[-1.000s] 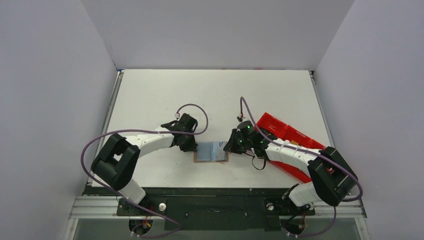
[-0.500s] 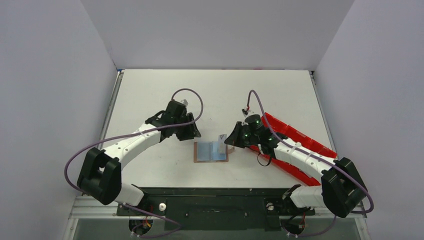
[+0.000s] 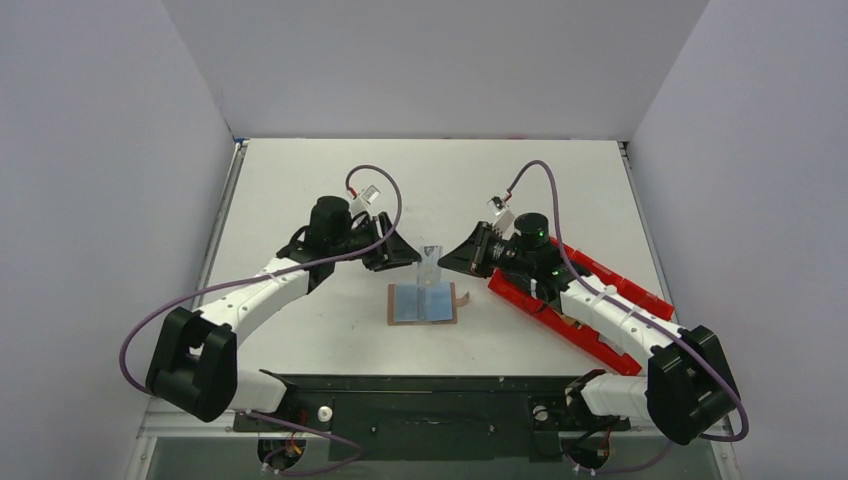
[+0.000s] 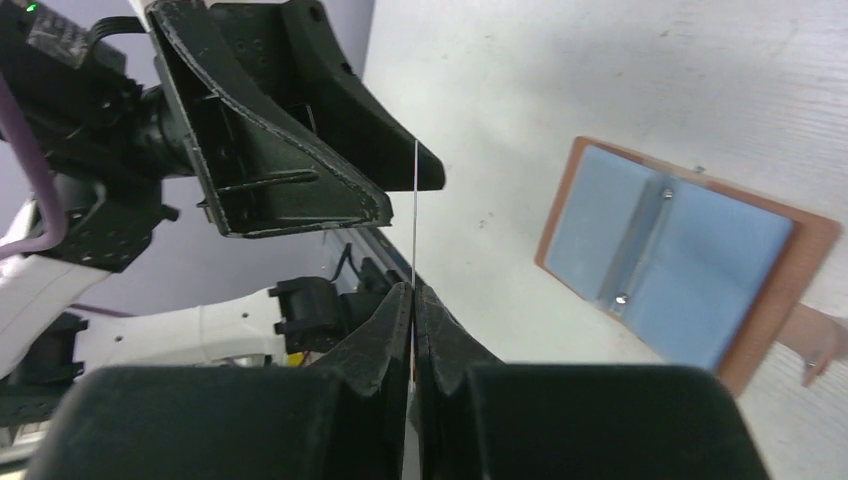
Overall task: Take the credit cards out of the card holder
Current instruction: Place the credit card in the storage box.
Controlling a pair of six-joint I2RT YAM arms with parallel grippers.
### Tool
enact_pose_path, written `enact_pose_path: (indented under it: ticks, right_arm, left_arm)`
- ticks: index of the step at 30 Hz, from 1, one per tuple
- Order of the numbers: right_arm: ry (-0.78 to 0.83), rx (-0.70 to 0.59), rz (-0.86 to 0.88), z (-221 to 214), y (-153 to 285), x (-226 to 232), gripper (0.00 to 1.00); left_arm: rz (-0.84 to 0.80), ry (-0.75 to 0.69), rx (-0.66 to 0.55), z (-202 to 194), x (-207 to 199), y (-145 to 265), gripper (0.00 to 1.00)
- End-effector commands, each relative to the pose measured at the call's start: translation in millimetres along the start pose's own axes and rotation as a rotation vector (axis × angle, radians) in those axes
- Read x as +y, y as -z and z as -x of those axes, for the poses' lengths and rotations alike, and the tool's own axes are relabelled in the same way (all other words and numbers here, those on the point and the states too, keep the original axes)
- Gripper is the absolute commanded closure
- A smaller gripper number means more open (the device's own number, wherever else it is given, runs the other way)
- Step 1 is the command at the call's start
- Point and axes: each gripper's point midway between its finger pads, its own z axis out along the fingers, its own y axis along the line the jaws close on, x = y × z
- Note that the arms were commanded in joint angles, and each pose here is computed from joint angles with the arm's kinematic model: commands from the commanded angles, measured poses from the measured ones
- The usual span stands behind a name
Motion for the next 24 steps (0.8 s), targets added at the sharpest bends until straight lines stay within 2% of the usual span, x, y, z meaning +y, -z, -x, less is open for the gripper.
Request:
enact_pose_path:
  ticks: [1, 8, 10, 12, 13, 14, 15, 17, 19, 24]
  right_arm:
    - [0.012, 0.003, 0.152, 3, 6, 32, 1.0]
    - [0.003, 0.013, 0.166, 2, 5, 33, 1.0]
    - [0.003, 0.013, 0.164, 2, 4, 33, 1.0]
    - [0.002, 0.007, 0.161, 3, 3, 33, 1.0]
    - [0.003, -0.003, 0.158, 5, 3, 33, 1.0]
    - [0.004, -0.008, 0.155, 6, 3, 32, 0.96]
    - [0.004, -0.015, 0.153, 6, 2, 32, 0.84]
    - [0.003, -0.022, 0.166, 7, 1, 34, 0.68]
    - [-0.001, -0.023, 0.182, 6, -1, 37, 0.62]
    - [-0.022, -0.022, 0.226, 3, -4, 46, 0.62]
  left_arm:
    - [-0.223, -0.062, -0.011, 9, -47, 8, 0.58]
    - [-0.302, -0.029, 0.012, 6, -56, 7, 0.6]
    - [-0.308, -0.02, 0.023, 4, -56, 6, 0.68]
    - [-0.309, -0.013, 0.029, 3, -55, 5, 0.83]
    - [-0.307, -0.004, 0.034, 2, -54, 4, 0.97]
    - [-0.306, 0.002, 0.038, 2, -53, 4, 1.0]
    - [-0.306, 0.012, 0.041, 1, -53, 4, 1.0]
    - [-0.316, 0.035, 0.031, 3, -55, 4, 1.0]
    - [-0.337, 0.051, 0.018, 6, -59, 5, 1.0]
    - [-0.386, 0.07, -0.008, 13, -67, 5, 1.0]
